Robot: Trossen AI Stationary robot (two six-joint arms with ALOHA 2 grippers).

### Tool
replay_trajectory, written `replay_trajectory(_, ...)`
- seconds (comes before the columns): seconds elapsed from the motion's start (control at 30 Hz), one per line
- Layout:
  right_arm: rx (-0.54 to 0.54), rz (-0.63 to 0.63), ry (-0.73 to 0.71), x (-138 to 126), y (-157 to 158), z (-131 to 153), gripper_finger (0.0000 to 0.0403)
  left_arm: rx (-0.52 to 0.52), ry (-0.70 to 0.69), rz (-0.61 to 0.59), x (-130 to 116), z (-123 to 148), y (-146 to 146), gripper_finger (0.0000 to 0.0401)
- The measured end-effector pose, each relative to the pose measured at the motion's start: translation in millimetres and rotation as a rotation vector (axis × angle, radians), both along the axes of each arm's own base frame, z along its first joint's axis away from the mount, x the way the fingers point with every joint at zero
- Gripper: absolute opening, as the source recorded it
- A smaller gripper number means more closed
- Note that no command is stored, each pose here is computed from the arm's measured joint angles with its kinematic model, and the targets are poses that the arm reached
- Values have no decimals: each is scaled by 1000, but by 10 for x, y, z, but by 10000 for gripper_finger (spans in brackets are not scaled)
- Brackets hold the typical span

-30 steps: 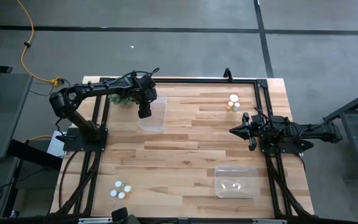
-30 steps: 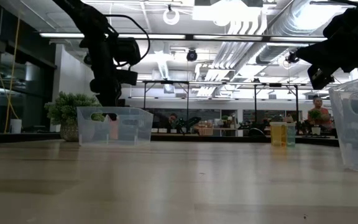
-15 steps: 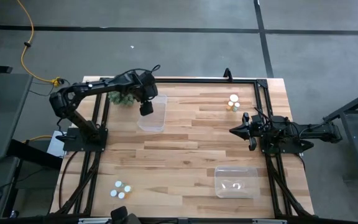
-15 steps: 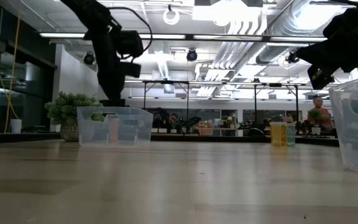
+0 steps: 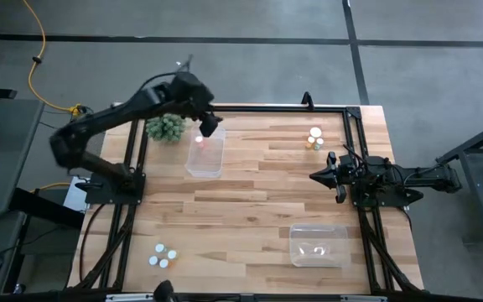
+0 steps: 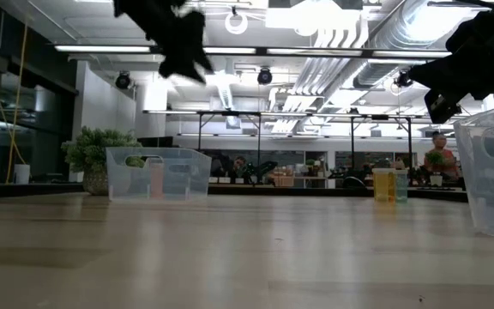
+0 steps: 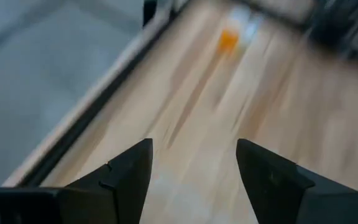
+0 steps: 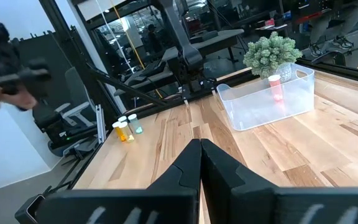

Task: Pick and place medicine bottles into bin by pill shape (circle, oval)
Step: Put the top blue tablet bottle into the top transparent bin

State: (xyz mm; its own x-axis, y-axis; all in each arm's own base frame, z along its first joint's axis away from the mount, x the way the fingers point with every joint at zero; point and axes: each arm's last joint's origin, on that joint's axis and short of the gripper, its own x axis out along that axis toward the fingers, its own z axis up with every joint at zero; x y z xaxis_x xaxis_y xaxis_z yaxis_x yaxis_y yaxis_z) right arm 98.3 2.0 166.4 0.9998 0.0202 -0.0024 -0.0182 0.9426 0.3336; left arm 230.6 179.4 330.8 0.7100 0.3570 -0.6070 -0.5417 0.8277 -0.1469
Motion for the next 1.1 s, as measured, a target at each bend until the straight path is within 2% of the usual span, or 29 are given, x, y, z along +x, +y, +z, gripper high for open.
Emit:
replay_trajectory(0.1, 0, 0, 0, 0, 0, 1, 0, 75, -232, -6, -45, 154, -277, 223)
replay_trajectory(0.2, 0, 0, 0, 0, 0, 0, 0, 127, -414, -35, -118, 196, -598, 223)
replay_trajectory(0.33, 0, 0, -1, 0, 0, 1, 0, 168, -545, -61, -226, 125, -1014, 223)
replay_trajectory(0.57, 19, -41, -47, 0, -12, 45, 0, 174, -622, -61, -358, -40, -1502, 223)
replay_trajectory(0.77, 308, -148, -330, -50, -56, 295, 0, 162, -665, -111, -382, -154, -1678, 223)
replay_trajectory(0.87, 394, -188, -459, -94, -78, 398, 0, 176, -686, -158, -385, -173, -1709, 223)
replay_trajectory(0.97, 413, -230, -559, -134, -95, 477, 0, 197, -691, -206, -399, -156, -1722, 223)
replay_trajectory(1.1, 365, -298, -620, -143, -111, 547, 0, 242, -715, -245, -491, -91, -1703, 223)
